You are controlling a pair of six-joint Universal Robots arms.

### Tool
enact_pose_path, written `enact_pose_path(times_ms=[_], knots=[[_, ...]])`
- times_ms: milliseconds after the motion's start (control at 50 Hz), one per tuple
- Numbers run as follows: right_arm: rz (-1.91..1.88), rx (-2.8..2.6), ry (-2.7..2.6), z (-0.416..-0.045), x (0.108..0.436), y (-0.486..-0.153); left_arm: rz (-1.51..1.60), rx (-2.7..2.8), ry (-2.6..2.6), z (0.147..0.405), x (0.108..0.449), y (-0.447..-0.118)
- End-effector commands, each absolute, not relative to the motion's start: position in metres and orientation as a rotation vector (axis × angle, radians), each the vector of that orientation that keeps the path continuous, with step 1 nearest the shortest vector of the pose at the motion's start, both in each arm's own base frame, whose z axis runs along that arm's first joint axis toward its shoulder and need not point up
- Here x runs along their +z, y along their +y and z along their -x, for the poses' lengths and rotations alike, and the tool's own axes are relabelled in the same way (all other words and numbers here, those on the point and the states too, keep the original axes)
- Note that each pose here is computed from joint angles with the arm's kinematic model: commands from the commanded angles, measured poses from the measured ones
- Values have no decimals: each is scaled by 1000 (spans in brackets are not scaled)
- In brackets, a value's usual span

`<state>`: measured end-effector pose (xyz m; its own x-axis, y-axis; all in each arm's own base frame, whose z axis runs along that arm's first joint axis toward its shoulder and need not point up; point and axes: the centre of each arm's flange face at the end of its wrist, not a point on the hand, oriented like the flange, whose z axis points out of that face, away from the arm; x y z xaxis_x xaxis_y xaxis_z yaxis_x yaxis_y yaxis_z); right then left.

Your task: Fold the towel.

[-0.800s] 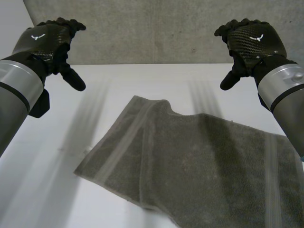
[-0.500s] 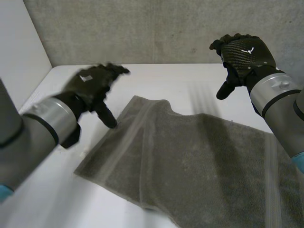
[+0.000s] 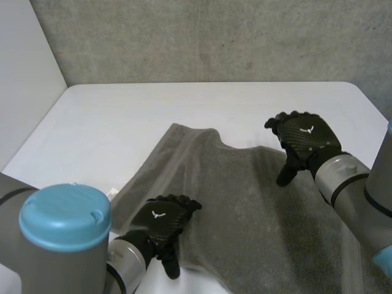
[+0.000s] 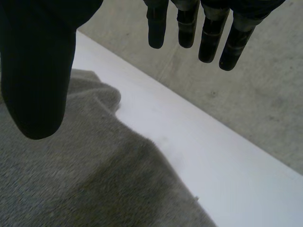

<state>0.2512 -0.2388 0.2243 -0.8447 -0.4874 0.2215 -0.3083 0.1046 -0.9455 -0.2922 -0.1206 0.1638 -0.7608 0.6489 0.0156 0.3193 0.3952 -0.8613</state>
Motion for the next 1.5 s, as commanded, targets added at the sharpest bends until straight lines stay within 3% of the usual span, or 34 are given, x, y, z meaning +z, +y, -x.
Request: enact_pose_path(times_ms=[20,300,520,740,900,1160,1300,1380,1500], knots=[[818,-1767,2276,-247,207,-228,869,1308,-2256,304,152,-112],[829,-1659,2355,-237,186,-208,866,1389,-2268,320,117,-126],[819,-1637,2349,-238,187,-198,744,1598,-2119,335,149,-148],[460,-1284,2307,-249,189,-175,658,1720,-2007,357,166,-182],[414,-1137,2375,-257,158,-165,694,1776,-1983,372,167,-199],[354,-1660,2459,-254,127,-204,678,1768,-2019,368,169,-203],[440,-1796,2413,-251,134,-209,653,1788,-2038,358,175,-212],[432,-1915,2306,-245,162,-217,654,1780,-2051,357,172,-212],[665,-1812,2333,-237,159,-223,674,1755,-2089,351,159,-213]])
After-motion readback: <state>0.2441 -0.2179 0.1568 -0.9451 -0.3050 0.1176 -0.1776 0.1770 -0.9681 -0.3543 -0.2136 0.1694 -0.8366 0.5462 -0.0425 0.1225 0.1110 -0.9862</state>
